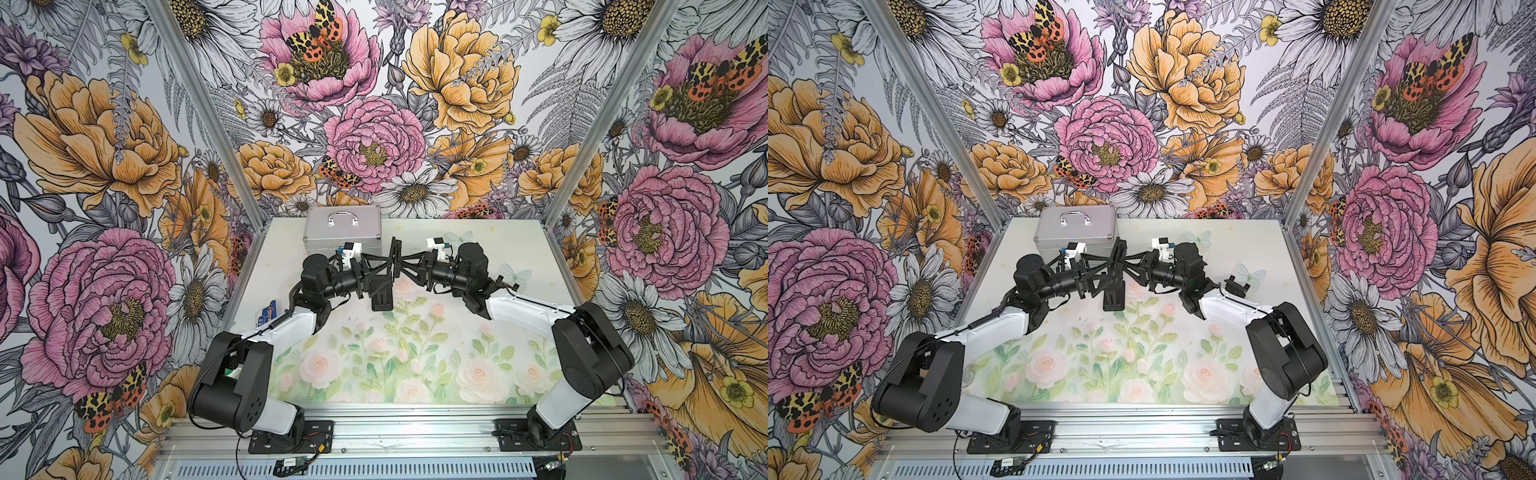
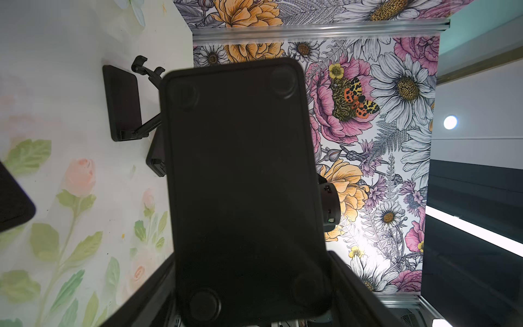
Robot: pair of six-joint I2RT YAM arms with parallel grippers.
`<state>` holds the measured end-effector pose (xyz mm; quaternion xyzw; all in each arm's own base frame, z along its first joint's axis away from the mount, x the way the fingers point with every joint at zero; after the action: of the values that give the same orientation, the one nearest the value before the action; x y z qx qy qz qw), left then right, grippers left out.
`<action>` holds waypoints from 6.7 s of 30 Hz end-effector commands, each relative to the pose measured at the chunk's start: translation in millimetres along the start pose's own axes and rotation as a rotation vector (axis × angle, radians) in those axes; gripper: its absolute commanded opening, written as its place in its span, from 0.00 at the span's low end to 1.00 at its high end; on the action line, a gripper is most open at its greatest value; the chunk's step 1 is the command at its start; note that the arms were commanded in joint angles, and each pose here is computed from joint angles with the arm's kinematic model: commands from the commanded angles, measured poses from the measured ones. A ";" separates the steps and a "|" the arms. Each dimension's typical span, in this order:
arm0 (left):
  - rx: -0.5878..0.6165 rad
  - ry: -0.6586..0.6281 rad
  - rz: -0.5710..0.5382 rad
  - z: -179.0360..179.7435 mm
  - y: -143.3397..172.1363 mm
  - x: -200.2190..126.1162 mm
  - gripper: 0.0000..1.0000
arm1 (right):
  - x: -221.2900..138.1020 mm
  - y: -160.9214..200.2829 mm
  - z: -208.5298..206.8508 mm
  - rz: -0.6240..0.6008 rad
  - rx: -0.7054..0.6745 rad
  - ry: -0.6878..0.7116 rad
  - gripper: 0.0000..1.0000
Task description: Open the phone stand
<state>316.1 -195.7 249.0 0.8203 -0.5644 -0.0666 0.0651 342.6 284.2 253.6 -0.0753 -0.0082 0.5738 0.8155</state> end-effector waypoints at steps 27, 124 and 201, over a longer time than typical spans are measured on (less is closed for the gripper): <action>0.076 0.025 -0.113 -21.9 -15.5 -42.5 0.55 | -50.7 -19.8 3.7 -0.047 -0.031 0.004 0.00; 0.137 -0.144 -0.025 -13.5 9.6 -11.9 0.56 | -18.3 26.0 39.6 0.178 -0.841 0.801 0.00; 0.286 -0.310 -0.315 -44.6 -41.8 -55.3 0.99 | -51.7 4.0 73.9 0.044 -0.469 0.441 0.00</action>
<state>355.6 -136.6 290.8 0.8725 -0.4696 -0.0910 -0.1000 312.7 247.9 317.4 -0.4385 0.0726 0.5523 0.7053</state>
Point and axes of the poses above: each gripper's point midway between its finger pads, its own x axis out along the fingers, its own z axis along the line the jaws close on, y = z × x, the point moved 5 cm from there along -x, back along the fingers, and after that the axes turned 11 degrees about -x, right-handed, at the moved point
